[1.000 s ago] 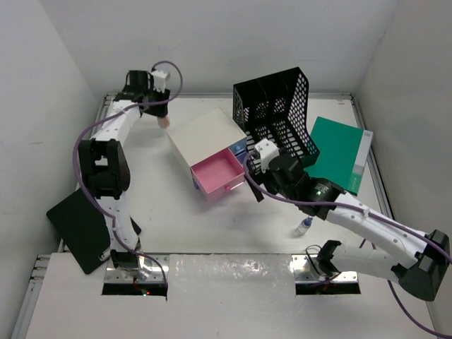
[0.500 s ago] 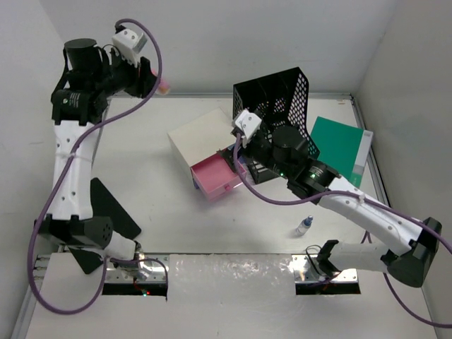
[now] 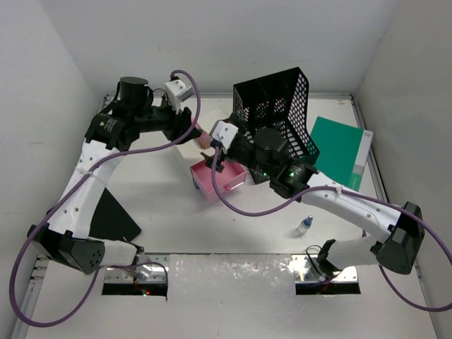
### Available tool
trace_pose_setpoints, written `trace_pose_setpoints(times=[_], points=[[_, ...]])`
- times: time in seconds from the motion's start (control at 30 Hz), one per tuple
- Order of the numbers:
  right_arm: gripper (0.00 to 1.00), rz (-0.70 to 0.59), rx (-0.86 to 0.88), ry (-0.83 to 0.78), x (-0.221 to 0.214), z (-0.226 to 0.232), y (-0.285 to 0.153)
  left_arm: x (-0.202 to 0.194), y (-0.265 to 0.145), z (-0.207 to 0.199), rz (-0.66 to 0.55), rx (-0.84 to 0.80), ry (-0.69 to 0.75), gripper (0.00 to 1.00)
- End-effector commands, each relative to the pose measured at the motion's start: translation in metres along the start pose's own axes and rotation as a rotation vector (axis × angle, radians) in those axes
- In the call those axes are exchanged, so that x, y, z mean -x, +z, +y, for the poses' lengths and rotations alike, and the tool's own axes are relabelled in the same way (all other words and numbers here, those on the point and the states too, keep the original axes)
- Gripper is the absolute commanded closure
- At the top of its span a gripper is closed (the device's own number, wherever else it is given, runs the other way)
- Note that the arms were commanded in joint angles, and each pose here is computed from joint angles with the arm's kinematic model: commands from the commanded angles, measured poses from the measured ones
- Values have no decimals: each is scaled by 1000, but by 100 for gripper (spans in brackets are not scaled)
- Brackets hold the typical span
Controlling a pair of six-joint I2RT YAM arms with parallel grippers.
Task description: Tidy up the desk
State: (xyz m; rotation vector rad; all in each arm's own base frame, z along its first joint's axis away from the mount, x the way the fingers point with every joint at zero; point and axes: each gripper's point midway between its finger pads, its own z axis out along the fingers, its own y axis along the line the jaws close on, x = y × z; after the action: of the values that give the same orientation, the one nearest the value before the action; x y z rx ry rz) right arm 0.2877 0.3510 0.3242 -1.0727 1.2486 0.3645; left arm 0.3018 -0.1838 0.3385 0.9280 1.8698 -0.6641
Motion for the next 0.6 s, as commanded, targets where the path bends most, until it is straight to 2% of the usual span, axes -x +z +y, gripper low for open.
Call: trace_pose_setpoints(times=[0.0,0.27,0.4,0.57], points=[[1,-117,-27,-14,32,-12,-4,36,2,-7,-141,-13,33,100],[5,-13,-69,49,8,-26,14,30,1,-4,-112,16,46,100],[6,-41,-38,54,5,-22,29,33,-4,-18,-126,-47,53,100],[11,-39,-21,66,-1,-18,42,25,-2,-23,-127,-72,51,100]])
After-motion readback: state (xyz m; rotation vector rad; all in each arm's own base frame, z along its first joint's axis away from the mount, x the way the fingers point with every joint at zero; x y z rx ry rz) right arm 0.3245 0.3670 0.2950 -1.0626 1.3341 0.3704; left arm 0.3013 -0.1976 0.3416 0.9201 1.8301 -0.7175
